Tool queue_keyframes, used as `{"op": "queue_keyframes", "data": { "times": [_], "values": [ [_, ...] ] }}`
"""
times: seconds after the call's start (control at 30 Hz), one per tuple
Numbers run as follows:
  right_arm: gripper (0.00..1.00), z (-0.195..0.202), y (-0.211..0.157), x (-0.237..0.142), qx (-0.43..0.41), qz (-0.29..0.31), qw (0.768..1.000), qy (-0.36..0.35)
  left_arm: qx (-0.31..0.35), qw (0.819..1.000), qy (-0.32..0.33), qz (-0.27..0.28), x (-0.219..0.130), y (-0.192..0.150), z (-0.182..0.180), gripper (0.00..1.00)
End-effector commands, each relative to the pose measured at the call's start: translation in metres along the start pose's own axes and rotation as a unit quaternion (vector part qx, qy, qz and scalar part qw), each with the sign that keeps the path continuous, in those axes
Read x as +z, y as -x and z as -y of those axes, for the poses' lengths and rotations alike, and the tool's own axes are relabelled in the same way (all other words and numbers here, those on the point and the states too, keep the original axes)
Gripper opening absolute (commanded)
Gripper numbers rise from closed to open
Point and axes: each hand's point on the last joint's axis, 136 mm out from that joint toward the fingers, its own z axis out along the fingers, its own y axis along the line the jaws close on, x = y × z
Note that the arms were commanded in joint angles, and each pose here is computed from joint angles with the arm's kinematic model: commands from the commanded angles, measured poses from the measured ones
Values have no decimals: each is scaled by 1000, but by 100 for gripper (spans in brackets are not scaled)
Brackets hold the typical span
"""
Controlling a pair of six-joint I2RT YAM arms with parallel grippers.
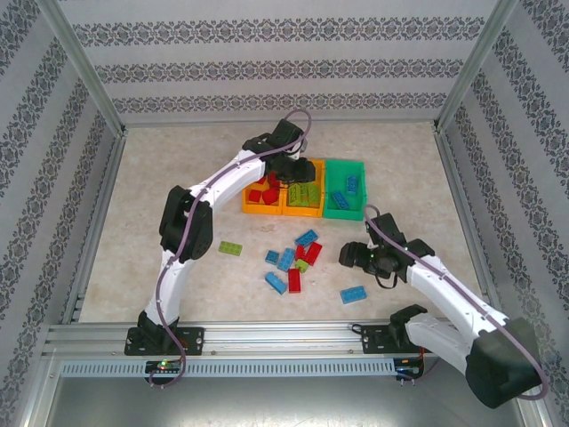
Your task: Sort the legos into containers by color
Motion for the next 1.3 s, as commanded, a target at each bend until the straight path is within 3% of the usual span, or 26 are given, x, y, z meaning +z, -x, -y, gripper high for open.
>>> {"op": "queue_keyframes", "data": {
  "times": [0.0,0.23,0.57,0.77,1.13,1.27],
  "values": [
    [83,16,-22,-2,18,-16,999,-31,10,1000,-6,-24,6,-6,6,43],
    [93,10,-49,-3,-38,-52,997,-40,6,1000,-2,-15,0,-4,8,61],
    [94,10,-61,-3,-100,-78,986,-106,10,999,-24,25,-40,1,23,79],
    [90,5,-67,0,-135,-103,978,-121,11,999,-32,41,-56,-3,26,100],
    [83,16,-84,1,-154,-173,958,-170,9,997,-34,63,-77,-2,24,100],
    [81,16,-83,2,-156,-174,956,-179,6,998,-31,62,-78,-4,19,100]
  ]
}}
